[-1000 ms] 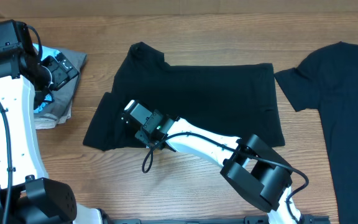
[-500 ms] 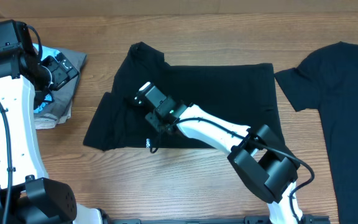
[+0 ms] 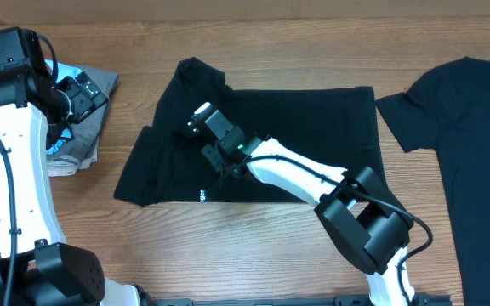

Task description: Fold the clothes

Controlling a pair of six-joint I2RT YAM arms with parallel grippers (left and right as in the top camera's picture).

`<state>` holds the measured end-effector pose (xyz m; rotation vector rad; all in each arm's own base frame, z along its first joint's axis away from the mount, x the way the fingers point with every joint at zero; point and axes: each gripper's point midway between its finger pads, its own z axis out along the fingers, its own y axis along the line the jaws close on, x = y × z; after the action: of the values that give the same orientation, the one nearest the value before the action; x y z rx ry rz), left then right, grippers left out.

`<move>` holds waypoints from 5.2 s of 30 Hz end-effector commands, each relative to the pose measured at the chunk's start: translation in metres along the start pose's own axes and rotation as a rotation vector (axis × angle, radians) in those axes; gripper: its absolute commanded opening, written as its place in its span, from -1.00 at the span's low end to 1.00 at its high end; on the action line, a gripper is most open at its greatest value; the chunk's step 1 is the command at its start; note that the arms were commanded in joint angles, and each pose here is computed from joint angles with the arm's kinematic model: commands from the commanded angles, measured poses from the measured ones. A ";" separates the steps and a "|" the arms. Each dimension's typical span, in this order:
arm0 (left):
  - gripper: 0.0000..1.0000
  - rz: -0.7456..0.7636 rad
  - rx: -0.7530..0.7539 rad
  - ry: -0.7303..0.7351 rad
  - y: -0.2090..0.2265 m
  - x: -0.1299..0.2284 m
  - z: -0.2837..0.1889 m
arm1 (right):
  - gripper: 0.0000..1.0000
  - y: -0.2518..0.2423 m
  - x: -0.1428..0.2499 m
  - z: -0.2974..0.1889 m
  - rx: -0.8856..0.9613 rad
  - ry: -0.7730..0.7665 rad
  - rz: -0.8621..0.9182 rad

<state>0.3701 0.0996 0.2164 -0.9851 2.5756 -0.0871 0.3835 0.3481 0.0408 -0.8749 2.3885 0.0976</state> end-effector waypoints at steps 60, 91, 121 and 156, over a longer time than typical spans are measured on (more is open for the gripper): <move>1.00 0.013 0.018 -0.019 -0.003 -0.003 -0.008 | -0.92 0.052 -0.026 -0.002 -0.435 -0.073 0.235; 1.00 0.013 0.017 -0.019 -0.003 -0.003 -0.008 | -0.92 0.044 -0.017 0.046 -0.348 -0.093 0.308; 1.00 0.013 0.018 -0.019 -0.003 -0.003 -0.008 | -0.17 -0.055 -0.080 -0.037 -0.126 -0.291 0.481; 0.99 0.010 0.033 -0.043 -0.007 -0.009 -0.008 | 1.00 -0.221 0.104 -0.208 0.187 0.198 0.913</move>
<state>0.3706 0.0997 0.2166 -0.9847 2.5733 -0.0875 0.3498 0.0650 0.1854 0.3417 2.7337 0.1526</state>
